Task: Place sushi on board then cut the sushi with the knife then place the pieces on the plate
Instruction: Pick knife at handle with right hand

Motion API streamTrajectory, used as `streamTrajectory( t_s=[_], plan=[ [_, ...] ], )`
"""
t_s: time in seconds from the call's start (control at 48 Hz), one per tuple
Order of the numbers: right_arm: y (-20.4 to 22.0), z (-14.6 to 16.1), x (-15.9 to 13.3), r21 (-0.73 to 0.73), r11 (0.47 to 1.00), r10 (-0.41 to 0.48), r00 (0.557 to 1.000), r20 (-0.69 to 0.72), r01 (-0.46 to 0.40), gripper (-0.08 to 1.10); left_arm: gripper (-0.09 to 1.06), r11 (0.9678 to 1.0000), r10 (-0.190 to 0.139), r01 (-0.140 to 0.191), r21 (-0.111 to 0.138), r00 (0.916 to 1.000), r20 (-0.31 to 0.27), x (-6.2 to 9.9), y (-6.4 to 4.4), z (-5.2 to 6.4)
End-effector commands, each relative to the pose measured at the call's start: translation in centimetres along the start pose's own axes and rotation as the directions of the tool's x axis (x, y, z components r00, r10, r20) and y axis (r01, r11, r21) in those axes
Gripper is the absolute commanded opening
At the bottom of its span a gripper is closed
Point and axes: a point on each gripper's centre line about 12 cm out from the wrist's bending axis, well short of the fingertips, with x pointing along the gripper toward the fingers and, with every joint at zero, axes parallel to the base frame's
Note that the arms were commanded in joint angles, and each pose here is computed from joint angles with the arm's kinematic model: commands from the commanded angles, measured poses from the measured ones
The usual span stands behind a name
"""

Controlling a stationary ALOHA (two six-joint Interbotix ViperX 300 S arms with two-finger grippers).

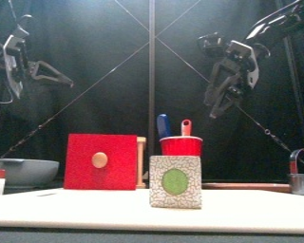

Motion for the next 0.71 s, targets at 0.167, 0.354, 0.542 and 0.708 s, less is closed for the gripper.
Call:
streamTrajectory(
  t_s=[0.167, 0.354, 0.542, 0.708],
  plan=[
    [-1.4, 2.7, -2.7, 0.001, 1.0, -0.017, 0.999, -0.043, 0.017, 1.06, 0.08, 0.9999, 0.006, -0.006, -0.014, 0.9999, 0.014, 0.2, 0.0, 0.4],
    [-3.0, 4.6, -3.8, -0.026, 1.0, 0.004, 0.994, -0.111, -0.007, 1.06, 0.08, 0.9996, 0.02, -0.019, -0.018, 0.9997, 0.016, 0.2, 0.2, 0.5],
    [-6.1, 5.5, -3.2, 0.008, 0.999, 0.05, 0.99, -0.135, -0.049, 1.06, 0.08, 0.9992, 0.03, -0.029, -0.026, 0.9993, 0.022, 0.3, 0.4, 0.7],
    [-8.8, 5.3, -1.1, 0.058, 0.992, 0.119, 0.968, -0.222, -0.109, 1.06, 0.08, 0.9988, 0.037, -0.037, -0.032, 0.999, 0.026, 0.3, 0.5, 0.8]
  ],
)
